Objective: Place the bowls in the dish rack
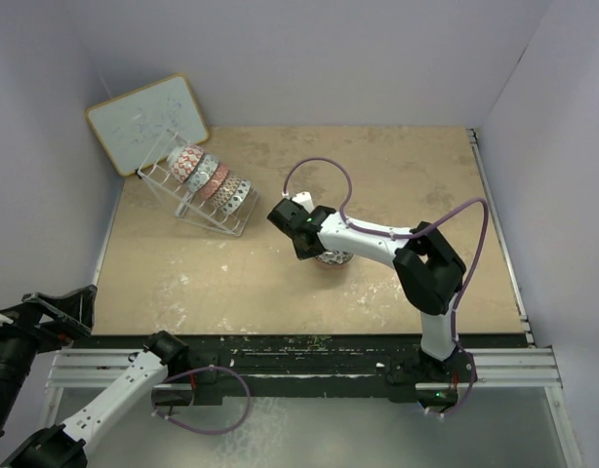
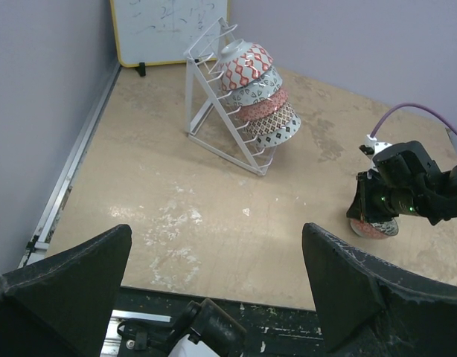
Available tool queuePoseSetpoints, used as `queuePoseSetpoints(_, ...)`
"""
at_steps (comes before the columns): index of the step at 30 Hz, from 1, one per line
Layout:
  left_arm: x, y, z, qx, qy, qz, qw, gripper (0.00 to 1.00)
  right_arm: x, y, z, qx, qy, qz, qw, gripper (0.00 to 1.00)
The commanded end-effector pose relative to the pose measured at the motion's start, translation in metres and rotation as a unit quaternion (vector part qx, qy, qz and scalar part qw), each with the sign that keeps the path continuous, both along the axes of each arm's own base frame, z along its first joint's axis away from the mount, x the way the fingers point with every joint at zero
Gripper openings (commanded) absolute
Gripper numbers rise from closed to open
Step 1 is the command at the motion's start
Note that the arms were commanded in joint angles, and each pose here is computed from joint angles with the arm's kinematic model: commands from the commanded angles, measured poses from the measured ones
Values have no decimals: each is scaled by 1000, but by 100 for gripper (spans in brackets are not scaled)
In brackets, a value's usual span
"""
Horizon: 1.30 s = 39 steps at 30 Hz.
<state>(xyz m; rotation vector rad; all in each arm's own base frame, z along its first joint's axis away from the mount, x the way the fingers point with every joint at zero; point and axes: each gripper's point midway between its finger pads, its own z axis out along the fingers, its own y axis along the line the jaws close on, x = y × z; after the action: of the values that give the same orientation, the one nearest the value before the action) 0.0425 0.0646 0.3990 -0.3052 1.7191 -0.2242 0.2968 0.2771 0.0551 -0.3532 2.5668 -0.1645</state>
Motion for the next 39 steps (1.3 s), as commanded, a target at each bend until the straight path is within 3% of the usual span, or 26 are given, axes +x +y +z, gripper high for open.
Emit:
queuePoseSetpoints(1, 6, -4, 5, -7, -5, -4, 1000, 99, 11, 4, 24, 30, -41, -17, 999, 0)
queuePoseSetpoints(4, 7, -5, 5, -8, -4, -5, 1000, 99, 10, 6, 26, 39, -43, -18, 998, 0)
queuePoseSetpoints(14, 4, -3, 4, -10, -5, -4, 1000, 99, 7, 7, 25, 42, -39, -16, 998, 18)
queuePoseSetpoints(18, 3, -2, 4, -11, -6, -3, 1000, 99, 6, 9, 29, 43, -38, -8, 998, 39)
queuePoseSetpoints(25, 1, 0, 4, -11, -8, -2, 1000, 99, -7, 17, 51, 46, -41, 10, 998, 60)
queuePoseSetpoints(30, -1, 1, 2, -12, -6, -2, 1000, 99, -34, 15, 56, 24, -21, 34, 999, 61)
queuePoseSetpoints(39, -3, 2, -6, -15, 1, 1, 1000, 99, -63, -7, 42, -20, -4, 37, 999, 42)
